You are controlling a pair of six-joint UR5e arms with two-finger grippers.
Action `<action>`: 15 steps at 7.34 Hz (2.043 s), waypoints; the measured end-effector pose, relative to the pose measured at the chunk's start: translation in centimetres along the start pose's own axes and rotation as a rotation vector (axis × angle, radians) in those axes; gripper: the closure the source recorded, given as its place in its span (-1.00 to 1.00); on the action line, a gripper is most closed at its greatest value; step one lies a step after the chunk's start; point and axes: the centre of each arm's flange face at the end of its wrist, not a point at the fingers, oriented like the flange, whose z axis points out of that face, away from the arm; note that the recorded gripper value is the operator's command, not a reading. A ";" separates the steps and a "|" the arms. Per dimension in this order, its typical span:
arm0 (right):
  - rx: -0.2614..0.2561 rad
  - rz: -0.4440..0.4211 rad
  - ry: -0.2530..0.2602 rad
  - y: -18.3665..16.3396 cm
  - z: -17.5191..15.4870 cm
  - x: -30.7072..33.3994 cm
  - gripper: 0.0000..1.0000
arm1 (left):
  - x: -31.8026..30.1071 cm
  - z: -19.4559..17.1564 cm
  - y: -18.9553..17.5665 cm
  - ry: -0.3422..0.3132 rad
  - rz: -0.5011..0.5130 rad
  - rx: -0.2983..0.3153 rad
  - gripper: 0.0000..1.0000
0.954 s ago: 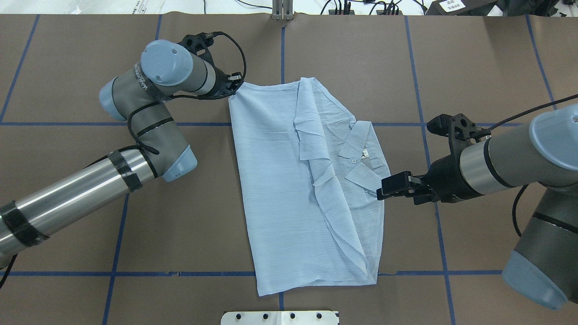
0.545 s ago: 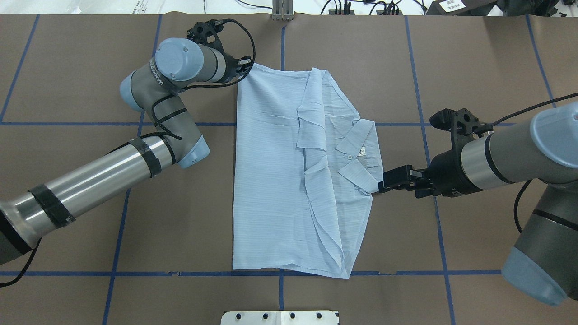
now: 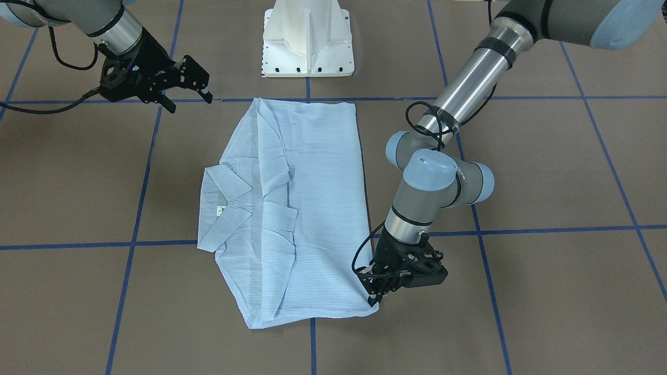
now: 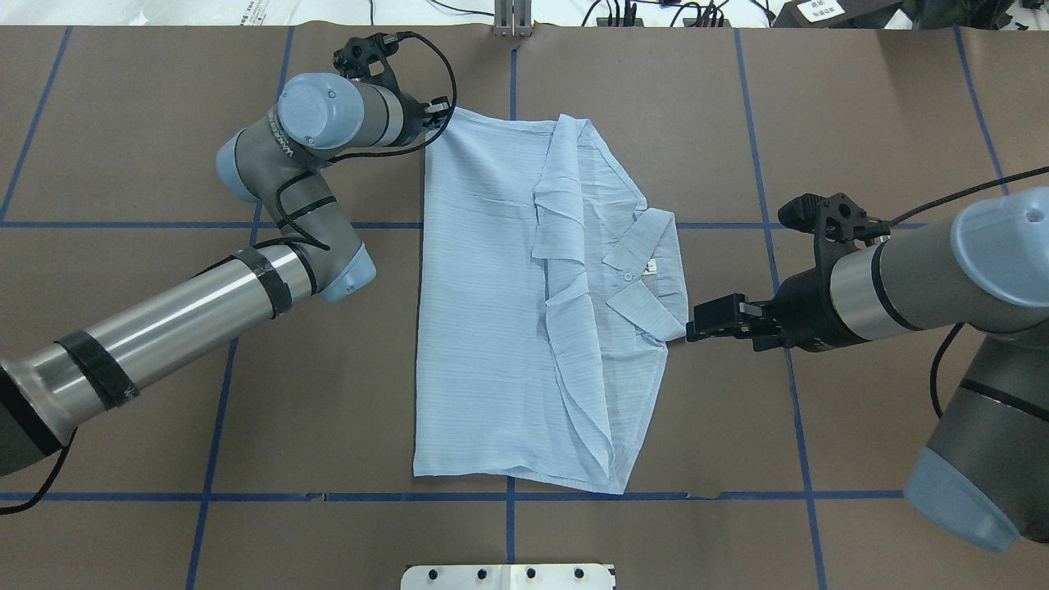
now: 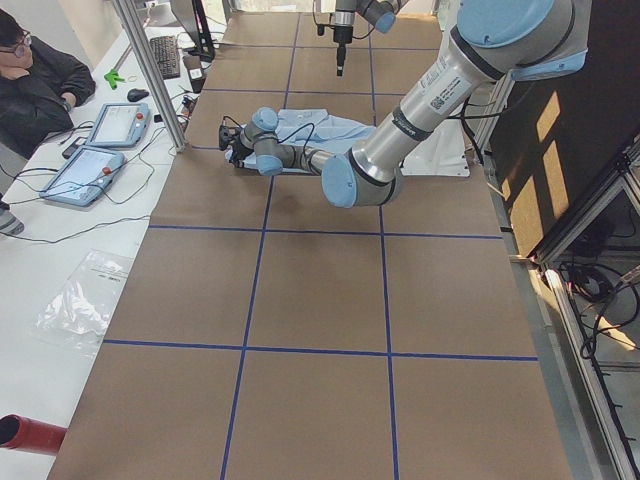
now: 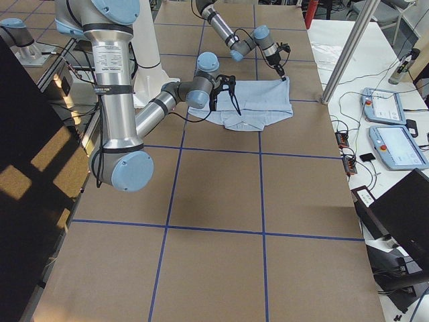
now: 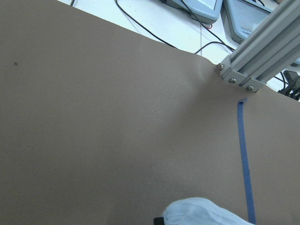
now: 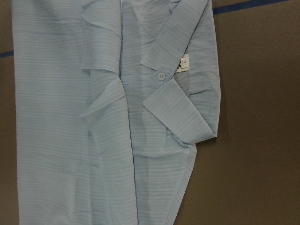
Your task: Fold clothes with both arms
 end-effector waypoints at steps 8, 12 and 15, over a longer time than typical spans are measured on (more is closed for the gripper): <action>0.074 -0.094 0.219 -0.4 8.3 -9.2 -1.00 | -10.2 -13.5 -4.5 0.089 -0.034 -0.216 -1.00; 0.042 -0.343 0.369 5.7 16.9 -12.5 -1.00 | -12.5 -19.3 -2.4 0.103 -0.033 -0.259 -1.00; -0.006 -0.395 0.442 9.2 19.6 -12.4 -1.00 | -12.8 -19.3 -2.3 0.099 -0.034 -0.257 -1.00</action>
